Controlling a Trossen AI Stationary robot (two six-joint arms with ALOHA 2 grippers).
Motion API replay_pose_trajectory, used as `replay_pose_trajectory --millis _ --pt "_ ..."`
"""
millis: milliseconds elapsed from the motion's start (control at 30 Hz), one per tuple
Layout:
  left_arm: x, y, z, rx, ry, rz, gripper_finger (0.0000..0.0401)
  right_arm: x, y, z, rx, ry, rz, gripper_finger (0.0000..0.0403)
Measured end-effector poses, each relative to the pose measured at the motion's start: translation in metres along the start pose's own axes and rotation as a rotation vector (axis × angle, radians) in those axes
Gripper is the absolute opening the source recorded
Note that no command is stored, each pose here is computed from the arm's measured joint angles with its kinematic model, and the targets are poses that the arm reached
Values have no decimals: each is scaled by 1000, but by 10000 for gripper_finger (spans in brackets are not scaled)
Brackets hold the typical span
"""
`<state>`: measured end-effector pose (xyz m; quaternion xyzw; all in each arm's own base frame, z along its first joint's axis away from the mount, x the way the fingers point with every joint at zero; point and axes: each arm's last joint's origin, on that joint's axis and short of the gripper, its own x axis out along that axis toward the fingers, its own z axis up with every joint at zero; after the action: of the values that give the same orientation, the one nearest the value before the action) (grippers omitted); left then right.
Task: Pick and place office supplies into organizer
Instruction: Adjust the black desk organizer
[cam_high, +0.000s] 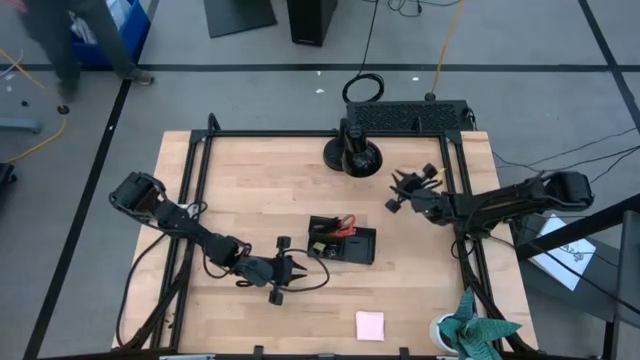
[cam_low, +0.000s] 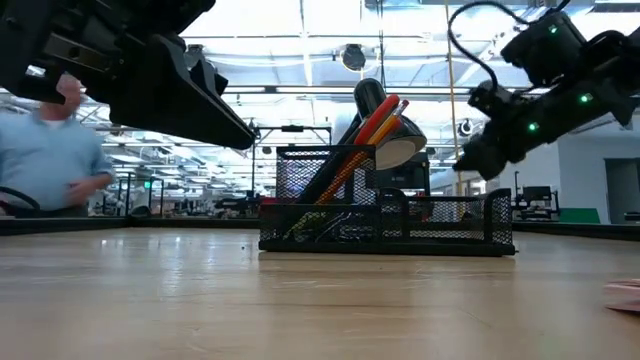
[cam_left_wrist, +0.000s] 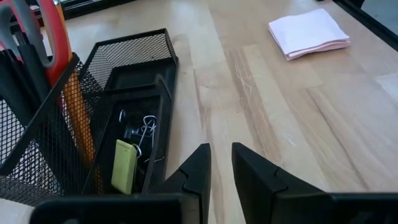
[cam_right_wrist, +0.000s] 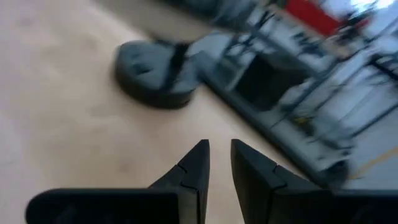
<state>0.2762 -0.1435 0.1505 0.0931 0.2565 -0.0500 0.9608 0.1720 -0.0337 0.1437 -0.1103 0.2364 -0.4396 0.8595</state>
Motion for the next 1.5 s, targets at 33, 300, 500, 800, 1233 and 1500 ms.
replay_pose_trajectory --millis 33,300,500,800,1233,1500 --pt "0 0 0 0 0 0 72 -1 -2 3 -7 -17 -23 59" --pt "0 0 0 -4 0 -7 72 0 -18 26 -22 -154 -133 59" --pt "0 -1 0 -14 1 -20 72 4 -23 34 36 -250 -19 59" --pt "1 1 -1 -4 9 -21 72 13 -29 34 112 -264 73 59" --pt "3 8 -1 -7 15 -3 72 22 -21 43 101 -265 156 59" --pt "3 8 -1 -5 22 -3 72 26 -15 39 102 -243 209 59"
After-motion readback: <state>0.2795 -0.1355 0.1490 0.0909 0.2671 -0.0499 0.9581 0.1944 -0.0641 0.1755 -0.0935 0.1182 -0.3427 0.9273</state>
